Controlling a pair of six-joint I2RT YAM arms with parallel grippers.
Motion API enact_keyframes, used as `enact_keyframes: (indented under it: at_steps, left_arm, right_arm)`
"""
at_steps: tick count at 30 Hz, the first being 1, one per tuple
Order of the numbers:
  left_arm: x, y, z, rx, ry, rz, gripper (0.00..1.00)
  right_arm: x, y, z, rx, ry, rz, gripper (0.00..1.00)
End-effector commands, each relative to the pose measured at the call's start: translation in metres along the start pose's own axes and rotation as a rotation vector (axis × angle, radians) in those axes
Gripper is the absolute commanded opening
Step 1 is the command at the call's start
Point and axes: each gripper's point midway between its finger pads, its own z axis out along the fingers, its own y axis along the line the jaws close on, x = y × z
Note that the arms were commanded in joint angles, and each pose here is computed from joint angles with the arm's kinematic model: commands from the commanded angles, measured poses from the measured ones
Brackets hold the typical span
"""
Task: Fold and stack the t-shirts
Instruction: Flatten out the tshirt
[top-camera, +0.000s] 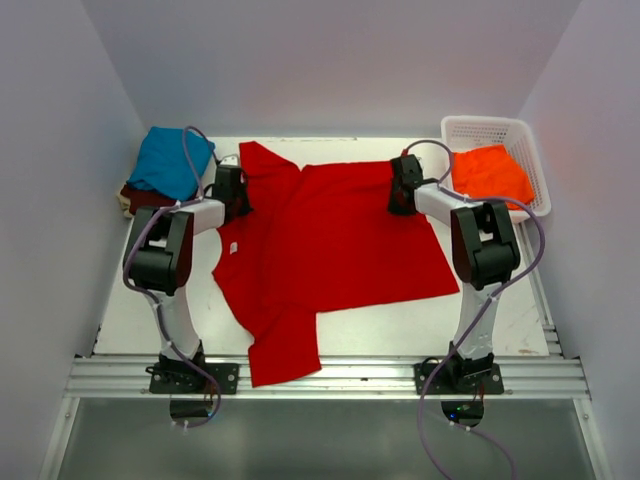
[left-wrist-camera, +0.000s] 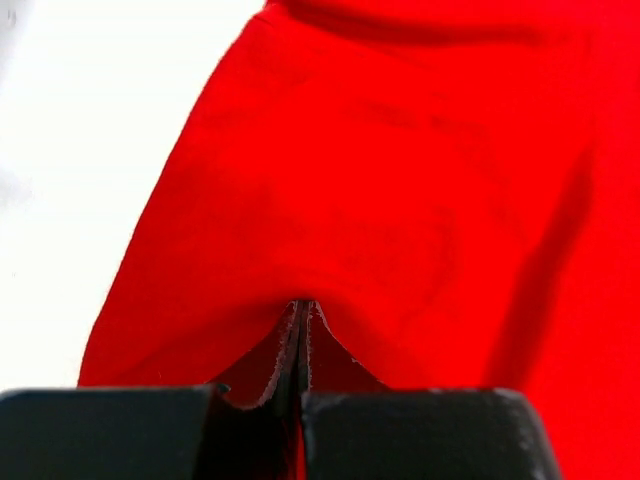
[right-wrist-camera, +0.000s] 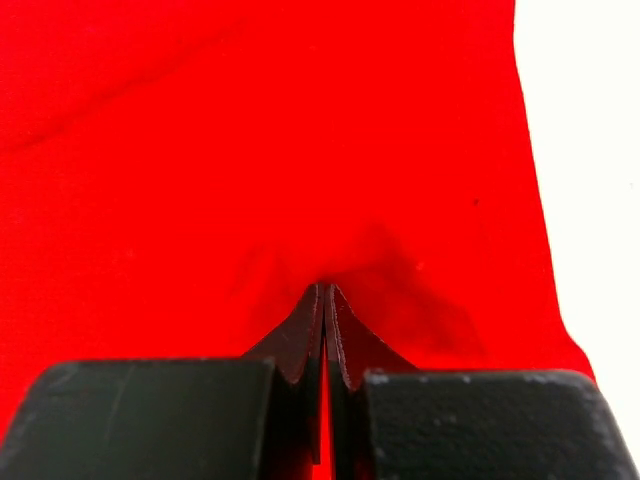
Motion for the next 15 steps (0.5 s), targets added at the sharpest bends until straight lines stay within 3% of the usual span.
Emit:
enact_keyframes:
  at_steps: [1, 3, 10, 15]
  left_arm:
    - [0.005, 0.004, 0.022, -0.042, 0.026, -0.009, 0.0]
    - [0.018, 0.009, 0.031, -0.077, 0.086, -0.005, 0.0]
    - [-0.021, 0.01, 0.051, -0.122, 0.092, 0.011, 0.0]
    - [-0.056, 0.003, 0.068, -0.122, 0.068, 0.048, 0.0]
  right_arm:
    - [-0.007, -0.007, 0.001, 0.053, -0.002, -0.003, 0.0]
    - [-0.006, -0.013, 0.004, 0.091, 0.009, -0.009, 0.0]
    - [-0.013, -0.042, 0.01, 0.194, 0.027, 0.048, 0.0]
    - [-0.024, -0.042, 0.019, 0.178, 0.038, 0.054, 0.0]
